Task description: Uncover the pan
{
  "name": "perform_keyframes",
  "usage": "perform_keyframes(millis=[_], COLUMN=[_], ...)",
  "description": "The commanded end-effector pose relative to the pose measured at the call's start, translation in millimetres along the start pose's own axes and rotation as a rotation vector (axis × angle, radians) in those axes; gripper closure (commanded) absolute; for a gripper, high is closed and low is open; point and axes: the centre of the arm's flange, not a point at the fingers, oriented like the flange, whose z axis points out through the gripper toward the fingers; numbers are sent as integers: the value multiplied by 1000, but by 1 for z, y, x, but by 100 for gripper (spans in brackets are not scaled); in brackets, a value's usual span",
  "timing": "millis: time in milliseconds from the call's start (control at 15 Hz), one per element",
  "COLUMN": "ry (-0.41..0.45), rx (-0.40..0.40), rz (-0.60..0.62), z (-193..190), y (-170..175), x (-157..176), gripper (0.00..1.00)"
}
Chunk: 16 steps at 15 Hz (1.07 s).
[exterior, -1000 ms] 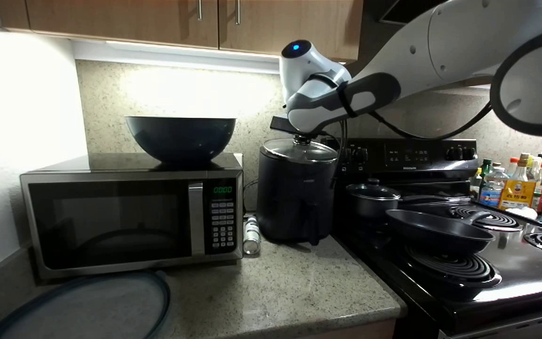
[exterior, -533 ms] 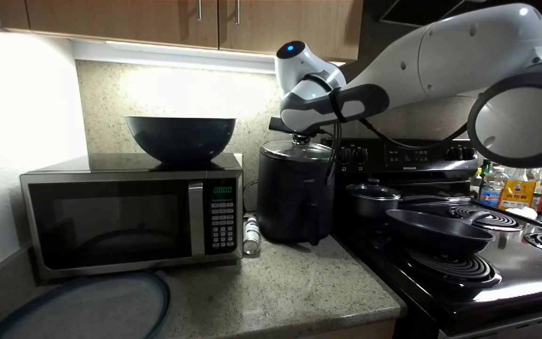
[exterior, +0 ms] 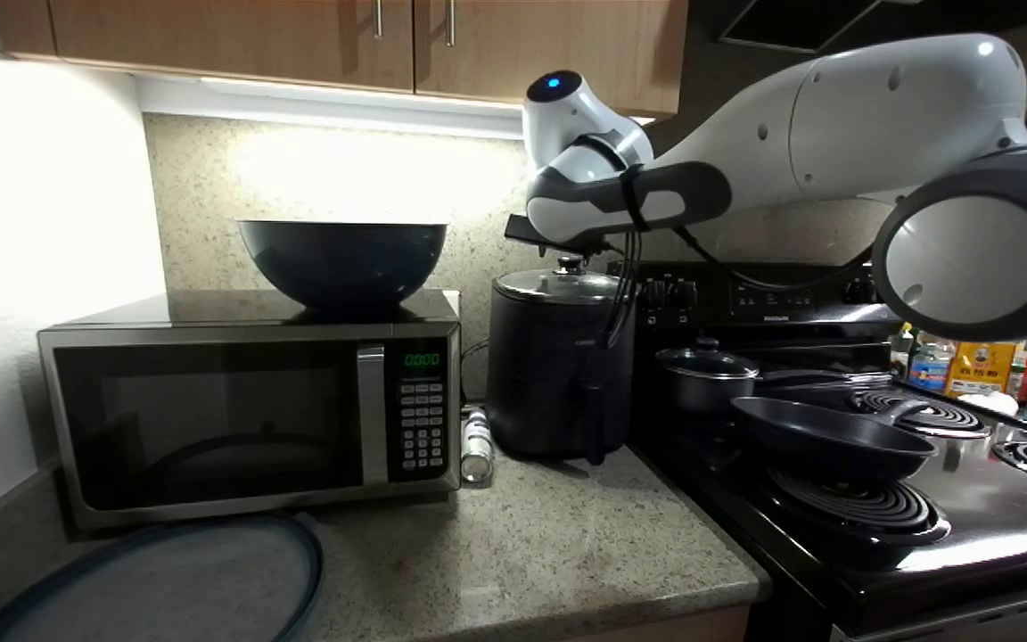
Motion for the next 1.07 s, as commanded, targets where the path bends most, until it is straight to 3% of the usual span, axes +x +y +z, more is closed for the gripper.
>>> perform_keyframes(millis=[0,400,867,933,1000], ry=[-32,-311,-591,-495,-503], rx=[3,-78,-311,-289,-295], rz=[-1,-113,-175,-150,-148], z=[-1,-70,-103,-91,-92], y=[-21,27,108,62,65], x=[26,26,18,37,39], gripper=[0,0,0,0,0])
